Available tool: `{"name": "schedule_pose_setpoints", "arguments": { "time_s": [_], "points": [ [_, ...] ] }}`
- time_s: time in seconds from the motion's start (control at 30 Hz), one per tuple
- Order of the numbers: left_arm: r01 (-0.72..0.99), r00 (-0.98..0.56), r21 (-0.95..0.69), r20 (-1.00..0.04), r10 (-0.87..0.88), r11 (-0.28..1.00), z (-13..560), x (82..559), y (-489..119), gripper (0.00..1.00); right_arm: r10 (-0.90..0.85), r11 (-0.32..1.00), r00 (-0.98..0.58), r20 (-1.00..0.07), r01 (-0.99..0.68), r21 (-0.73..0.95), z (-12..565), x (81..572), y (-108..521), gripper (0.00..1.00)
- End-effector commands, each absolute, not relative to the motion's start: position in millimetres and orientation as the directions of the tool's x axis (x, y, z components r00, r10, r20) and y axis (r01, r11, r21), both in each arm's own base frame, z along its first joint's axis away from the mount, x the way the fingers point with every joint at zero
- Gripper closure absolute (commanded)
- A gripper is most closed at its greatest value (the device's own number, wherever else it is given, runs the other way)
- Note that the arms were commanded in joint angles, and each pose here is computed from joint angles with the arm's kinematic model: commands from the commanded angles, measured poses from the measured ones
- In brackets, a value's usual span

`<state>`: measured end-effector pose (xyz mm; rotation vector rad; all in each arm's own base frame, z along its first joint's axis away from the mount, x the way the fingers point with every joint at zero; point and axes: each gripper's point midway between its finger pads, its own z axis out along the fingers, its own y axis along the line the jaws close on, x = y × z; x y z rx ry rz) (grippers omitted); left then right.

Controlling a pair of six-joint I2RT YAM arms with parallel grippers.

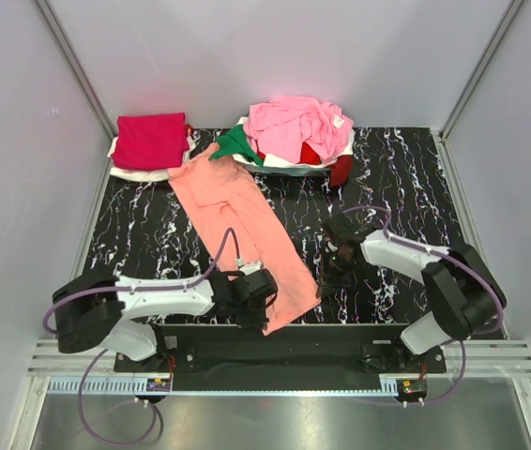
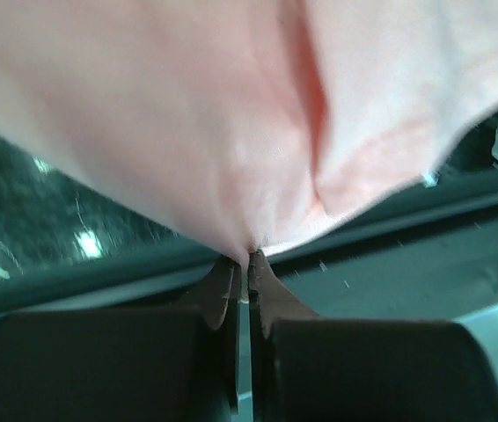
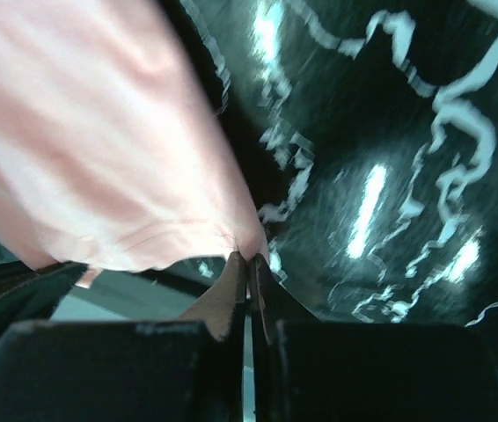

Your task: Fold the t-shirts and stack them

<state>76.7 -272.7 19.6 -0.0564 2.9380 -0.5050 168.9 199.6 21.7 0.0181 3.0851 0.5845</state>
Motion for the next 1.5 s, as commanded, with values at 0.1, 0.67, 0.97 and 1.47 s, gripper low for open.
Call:
{"name": "schedule_pose_setpoints", "arguments": {
  "time_s": [0.1, 0.67, 0.97, 1.47],
  "points": [
    [-0.026, -0.964, -0.453, -0.225, -0.143, 0.891, 82, 71, -277, 1.0, 0.07, 0.879, -0.997, -0.024, 0.05, 0.473, 68, 144, 216, 1.0],
    [-0.086, -0.938, -0.581, -0.226, -0.262, 0.809, 156, 54, -252, 0.97, 0.16, 0.848, -0.972, -0.172, 0.046, 0.528, 159, 148, 218, 1.0],
    [-0.133, -0.906, -0.564, -0.265, -0.331, 0.815, 148, 110, -218, 0.96, 0.088, 0.903, -0.954, -0.285, -0.044, 0.427, 170, 229, 248, 1.0],
    [-0.167, -0.878, -0.488, -0.322, -0.355, 0.857, 135, 204, -176, 0.97, -0.003, 0.917, -0.955, -0.297, -0.121, 0.38, 157, 325, 291, 1.0]
  ]
}}
